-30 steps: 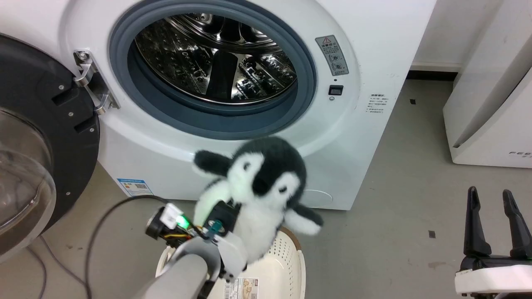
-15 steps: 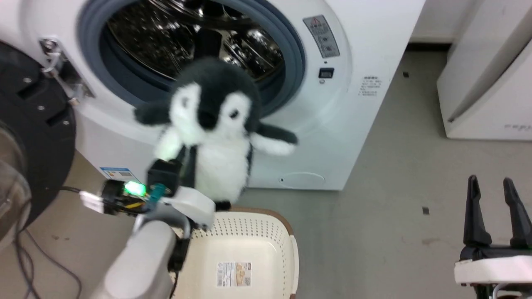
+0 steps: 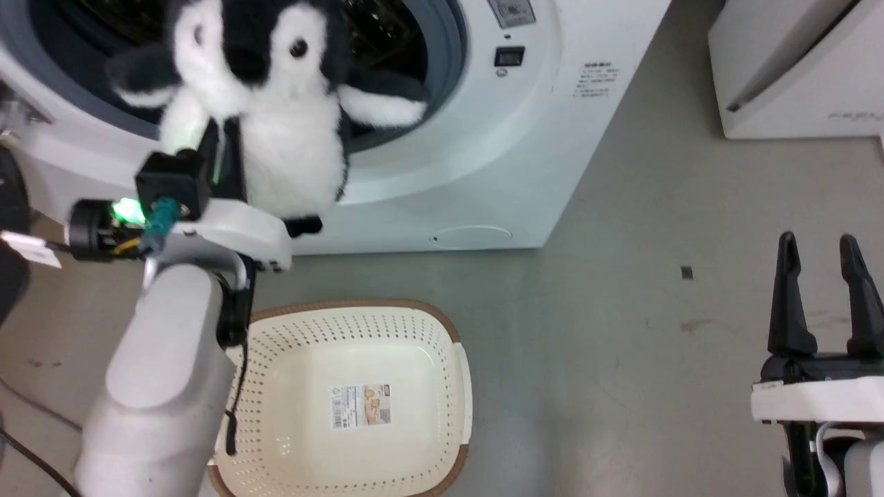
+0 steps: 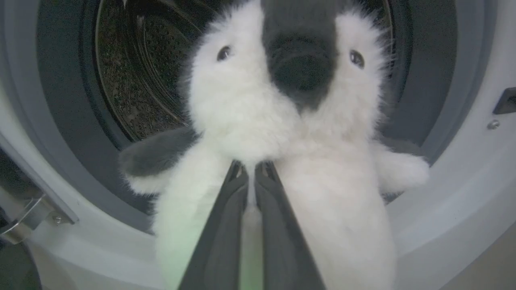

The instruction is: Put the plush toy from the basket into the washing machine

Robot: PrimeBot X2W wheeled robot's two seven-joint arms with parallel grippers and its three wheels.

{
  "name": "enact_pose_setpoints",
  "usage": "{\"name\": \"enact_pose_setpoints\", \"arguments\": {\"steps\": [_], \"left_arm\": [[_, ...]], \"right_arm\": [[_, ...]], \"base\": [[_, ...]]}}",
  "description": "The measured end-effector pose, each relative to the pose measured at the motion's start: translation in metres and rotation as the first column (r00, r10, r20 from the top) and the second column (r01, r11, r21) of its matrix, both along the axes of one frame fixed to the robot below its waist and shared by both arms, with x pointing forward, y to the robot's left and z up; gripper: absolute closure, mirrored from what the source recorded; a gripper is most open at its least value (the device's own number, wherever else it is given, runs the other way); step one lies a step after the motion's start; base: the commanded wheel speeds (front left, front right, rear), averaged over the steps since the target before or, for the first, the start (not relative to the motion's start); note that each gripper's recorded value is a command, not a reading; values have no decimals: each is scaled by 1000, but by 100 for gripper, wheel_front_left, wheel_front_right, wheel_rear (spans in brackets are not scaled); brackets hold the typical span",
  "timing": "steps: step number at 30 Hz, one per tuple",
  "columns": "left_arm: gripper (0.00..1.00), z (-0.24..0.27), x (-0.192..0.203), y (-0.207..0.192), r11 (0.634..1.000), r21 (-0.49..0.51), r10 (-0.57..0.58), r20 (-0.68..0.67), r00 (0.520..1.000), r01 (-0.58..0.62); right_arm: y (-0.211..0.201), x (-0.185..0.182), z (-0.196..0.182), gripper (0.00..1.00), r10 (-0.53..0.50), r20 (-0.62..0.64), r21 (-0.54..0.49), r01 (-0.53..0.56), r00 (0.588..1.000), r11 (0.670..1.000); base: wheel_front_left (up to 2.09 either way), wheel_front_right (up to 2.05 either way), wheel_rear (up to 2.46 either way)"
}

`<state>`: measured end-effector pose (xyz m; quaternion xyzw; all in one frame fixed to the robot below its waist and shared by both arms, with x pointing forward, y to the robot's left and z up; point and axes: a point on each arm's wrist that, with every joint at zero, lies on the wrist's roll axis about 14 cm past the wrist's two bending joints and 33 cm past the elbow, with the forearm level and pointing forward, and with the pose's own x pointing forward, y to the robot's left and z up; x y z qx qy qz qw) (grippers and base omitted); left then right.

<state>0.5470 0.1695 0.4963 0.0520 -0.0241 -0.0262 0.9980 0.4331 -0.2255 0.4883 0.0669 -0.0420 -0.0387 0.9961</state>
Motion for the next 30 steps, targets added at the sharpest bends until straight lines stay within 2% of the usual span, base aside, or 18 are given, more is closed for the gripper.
{"name": "enact_pose_setpoints", "arguments": {"steps": [20, 30], "left_arm": [[100, -28, 103, -1, 1000, -3, 9, 20, 1000, -9], [100, -34, 149, 8, 998, -43, 56, 58, 997, -54]], "right_arm": [[-26, 21, -44, 0, -66, -94, -23, 65, 993, 998], [-40, 28, -64, 0, -99, -131, -33, 95, 986, 995]], "base": [[0, 0, 0], [0, 0, 0]]}}
